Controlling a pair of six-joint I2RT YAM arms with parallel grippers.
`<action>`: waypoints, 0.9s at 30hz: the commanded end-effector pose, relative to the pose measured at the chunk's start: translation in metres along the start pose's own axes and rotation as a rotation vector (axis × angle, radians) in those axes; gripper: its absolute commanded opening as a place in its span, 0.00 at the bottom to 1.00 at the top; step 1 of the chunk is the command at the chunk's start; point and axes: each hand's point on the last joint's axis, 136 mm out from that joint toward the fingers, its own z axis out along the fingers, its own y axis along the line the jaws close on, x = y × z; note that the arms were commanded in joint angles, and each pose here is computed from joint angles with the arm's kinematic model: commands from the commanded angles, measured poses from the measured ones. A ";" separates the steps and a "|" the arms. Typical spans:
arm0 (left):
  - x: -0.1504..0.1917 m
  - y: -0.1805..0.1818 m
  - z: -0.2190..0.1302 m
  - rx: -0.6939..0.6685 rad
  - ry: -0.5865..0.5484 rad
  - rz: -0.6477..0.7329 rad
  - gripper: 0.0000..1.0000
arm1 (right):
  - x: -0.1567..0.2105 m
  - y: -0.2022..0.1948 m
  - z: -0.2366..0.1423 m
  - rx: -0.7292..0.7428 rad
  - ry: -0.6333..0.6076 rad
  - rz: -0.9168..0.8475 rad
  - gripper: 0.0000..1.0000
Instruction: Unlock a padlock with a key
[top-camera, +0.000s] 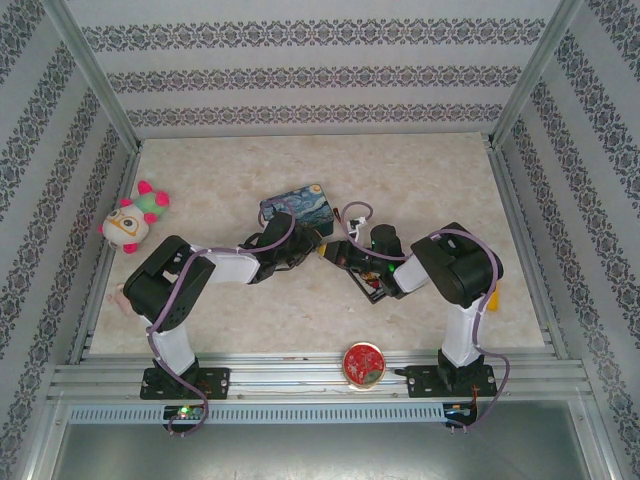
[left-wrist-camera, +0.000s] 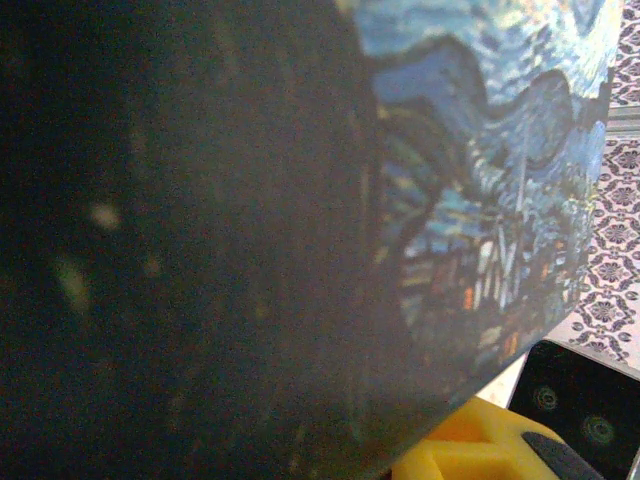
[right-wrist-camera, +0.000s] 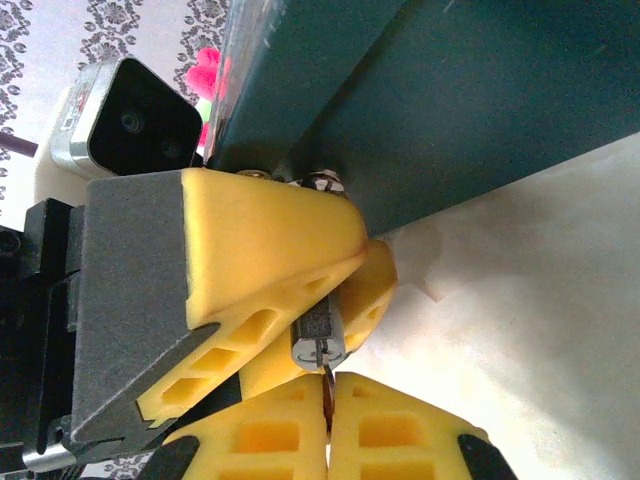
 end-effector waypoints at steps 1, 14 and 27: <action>0.053 0.001 -0.004 -0.006 0.239 0.020 0.00 | -0.045 0.060 0.005 -0.152 -0.161 -0.176 0.01; 0.054 -0.009 -0.003 0.106 0.230 0.058 0.24 | -0.070 0.070 0.005 -0.229 -0.186 0.022 0.00; 0.010 -0.014 -0.017 0.243 -0.060 0.037 0.74 | -0.063 0.048 0.002 -0.165 -0.221 0.028 0.00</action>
